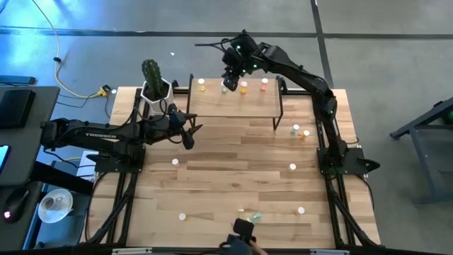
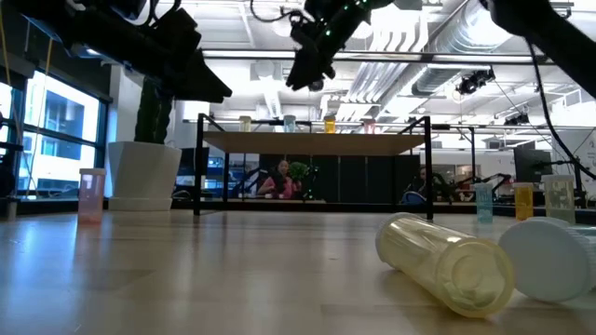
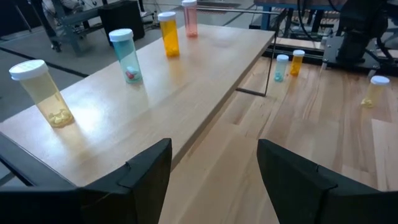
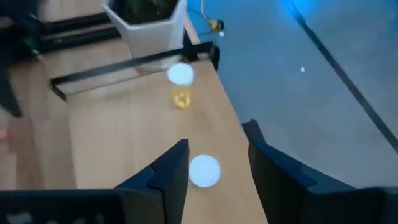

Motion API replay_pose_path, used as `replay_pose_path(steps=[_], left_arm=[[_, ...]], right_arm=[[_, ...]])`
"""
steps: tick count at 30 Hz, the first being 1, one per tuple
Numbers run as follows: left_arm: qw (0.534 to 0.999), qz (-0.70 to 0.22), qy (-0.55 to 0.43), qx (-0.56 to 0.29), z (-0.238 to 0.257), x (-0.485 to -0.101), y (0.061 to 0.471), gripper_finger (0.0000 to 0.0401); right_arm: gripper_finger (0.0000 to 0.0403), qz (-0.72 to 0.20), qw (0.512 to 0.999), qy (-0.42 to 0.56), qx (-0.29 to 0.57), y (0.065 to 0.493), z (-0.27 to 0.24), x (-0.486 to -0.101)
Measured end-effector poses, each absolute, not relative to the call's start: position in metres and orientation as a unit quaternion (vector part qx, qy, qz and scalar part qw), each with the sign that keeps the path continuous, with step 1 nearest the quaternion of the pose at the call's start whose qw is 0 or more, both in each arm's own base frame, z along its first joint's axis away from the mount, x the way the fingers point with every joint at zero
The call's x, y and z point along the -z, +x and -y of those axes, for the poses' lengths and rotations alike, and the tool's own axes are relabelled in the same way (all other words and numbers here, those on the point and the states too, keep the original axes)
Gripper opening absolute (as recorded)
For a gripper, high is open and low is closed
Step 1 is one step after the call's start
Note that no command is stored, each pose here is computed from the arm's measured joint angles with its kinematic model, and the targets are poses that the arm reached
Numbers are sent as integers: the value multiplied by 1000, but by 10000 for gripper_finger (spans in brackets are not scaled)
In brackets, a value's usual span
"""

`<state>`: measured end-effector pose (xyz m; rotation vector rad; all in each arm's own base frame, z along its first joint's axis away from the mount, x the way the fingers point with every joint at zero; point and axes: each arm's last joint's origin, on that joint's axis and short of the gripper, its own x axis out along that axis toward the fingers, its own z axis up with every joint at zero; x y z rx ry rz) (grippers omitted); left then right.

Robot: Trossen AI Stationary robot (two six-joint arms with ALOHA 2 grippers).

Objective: Pick and place medicine bottles onto shelf by color
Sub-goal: Put the left pink pill bottle on the shelf aligned with the other pink pill bottle

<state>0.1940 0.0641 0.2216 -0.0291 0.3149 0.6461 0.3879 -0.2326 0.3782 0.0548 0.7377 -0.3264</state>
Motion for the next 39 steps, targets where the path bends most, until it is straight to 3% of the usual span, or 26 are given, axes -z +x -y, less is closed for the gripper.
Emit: replay_pose_path(steps=[6,28,39], left_arm=[[938,-162,-12,-308,-60,-220,194,227],[942,-156,-3,-297,-42,-236,171,227],[939,-175,0,-297,-41,-233,168,227]], right_arm=[[158,-385,915,32,121,370,208,-395],[158,-566,822,61,2,366,113,-379],[158,-584,810,52,22,362,81,-384]])
